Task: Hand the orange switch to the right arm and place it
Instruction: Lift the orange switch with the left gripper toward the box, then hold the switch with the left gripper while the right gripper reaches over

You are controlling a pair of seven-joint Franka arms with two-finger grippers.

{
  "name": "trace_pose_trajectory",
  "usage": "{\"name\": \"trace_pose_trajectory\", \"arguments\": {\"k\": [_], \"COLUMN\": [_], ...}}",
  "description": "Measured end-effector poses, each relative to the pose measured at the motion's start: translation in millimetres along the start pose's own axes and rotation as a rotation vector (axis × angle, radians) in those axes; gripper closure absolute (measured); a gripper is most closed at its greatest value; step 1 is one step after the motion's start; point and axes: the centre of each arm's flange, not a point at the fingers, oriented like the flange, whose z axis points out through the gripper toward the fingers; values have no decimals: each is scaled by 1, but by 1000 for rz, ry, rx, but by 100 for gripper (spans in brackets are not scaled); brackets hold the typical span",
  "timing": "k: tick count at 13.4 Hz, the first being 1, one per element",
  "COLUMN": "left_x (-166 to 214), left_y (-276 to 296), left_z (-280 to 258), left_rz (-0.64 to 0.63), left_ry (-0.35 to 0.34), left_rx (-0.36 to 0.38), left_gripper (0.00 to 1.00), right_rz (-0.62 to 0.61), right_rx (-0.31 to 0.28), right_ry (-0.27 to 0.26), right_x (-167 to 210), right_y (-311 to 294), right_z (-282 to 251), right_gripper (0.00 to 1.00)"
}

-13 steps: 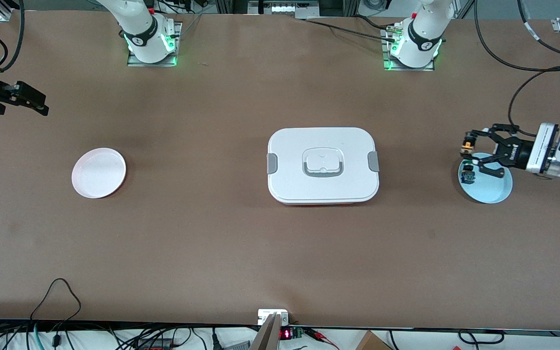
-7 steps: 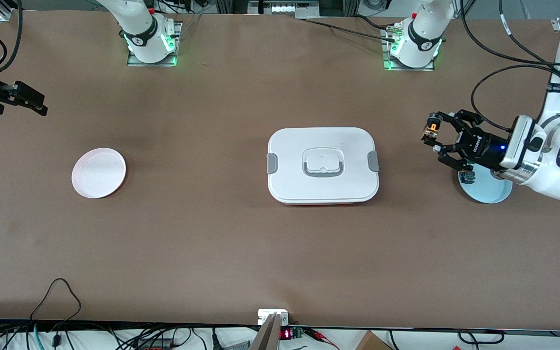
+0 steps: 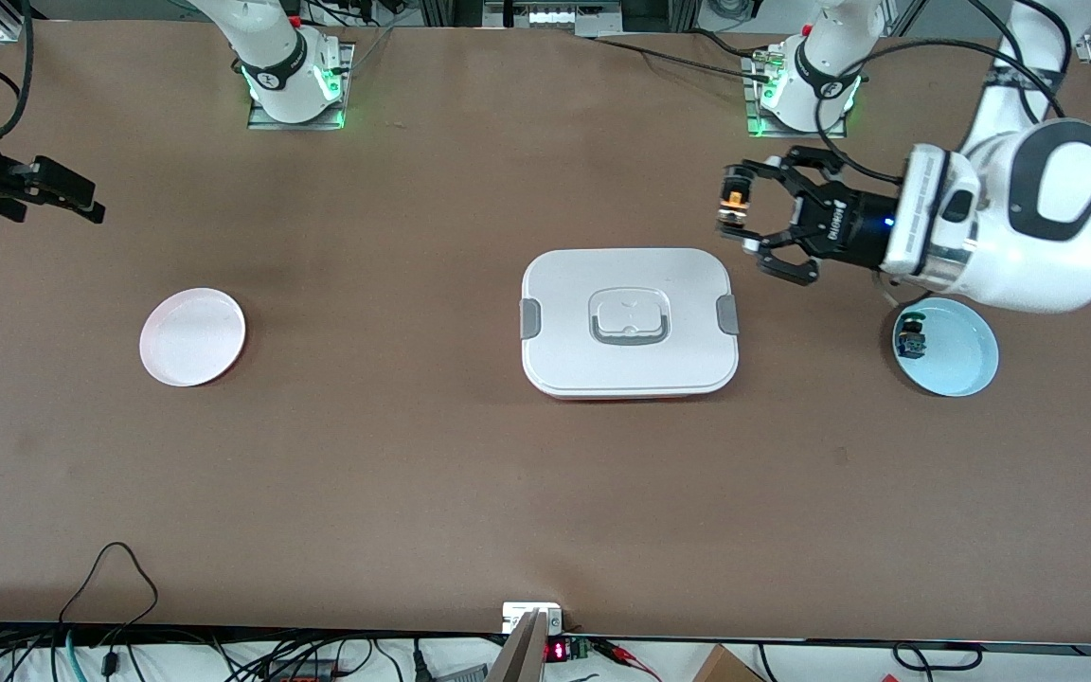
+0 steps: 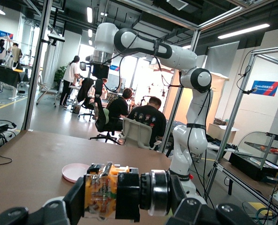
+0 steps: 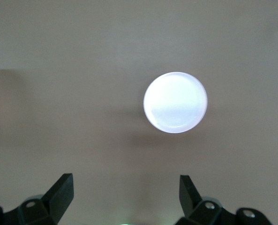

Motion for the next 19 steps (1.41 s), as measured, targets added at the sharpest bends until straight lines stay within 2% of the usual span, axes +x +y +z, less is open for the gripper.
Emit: {"name": "trace_pose_trajectory", "arguments": {"k": [2, 5, 8, 12, 16, 18, 19], "left_x": [11, 9, 7, 7, 7, 9, 10], "left_y": [8, 10, 10, 10, 10, 10, 10], "left_z": [8, 3, 1, 1, 1, 1, 2], "left_rz": [-26, -40, -44, -44, -44, -43, -43], "left_ry": [-25, -27, -26, -26, -25, -11, 4], "left_rx": [18, 31, 34, 34, 34, 36, 37], "left_gripper": [26, 26, 26, 26, 26, 26, 26], "right_rz": [-3, -39, -116, -131, -79, -59, -39], "right_rx": [119, 284, 406, 634, 868, 994, 1062], "right_ry": [-9, -28, -71, -132, -238, -307, -320], "right_x": [-1, 0, 0, 5, 27, 35, 39], "right_y": [-12, -46, -106, -152, -180, -211, -229], "right_z": [1, 4, 15, 28, 65, 89, 98], "right_gripper": [0, 0, 0, 0, 0, 0, 0]}}
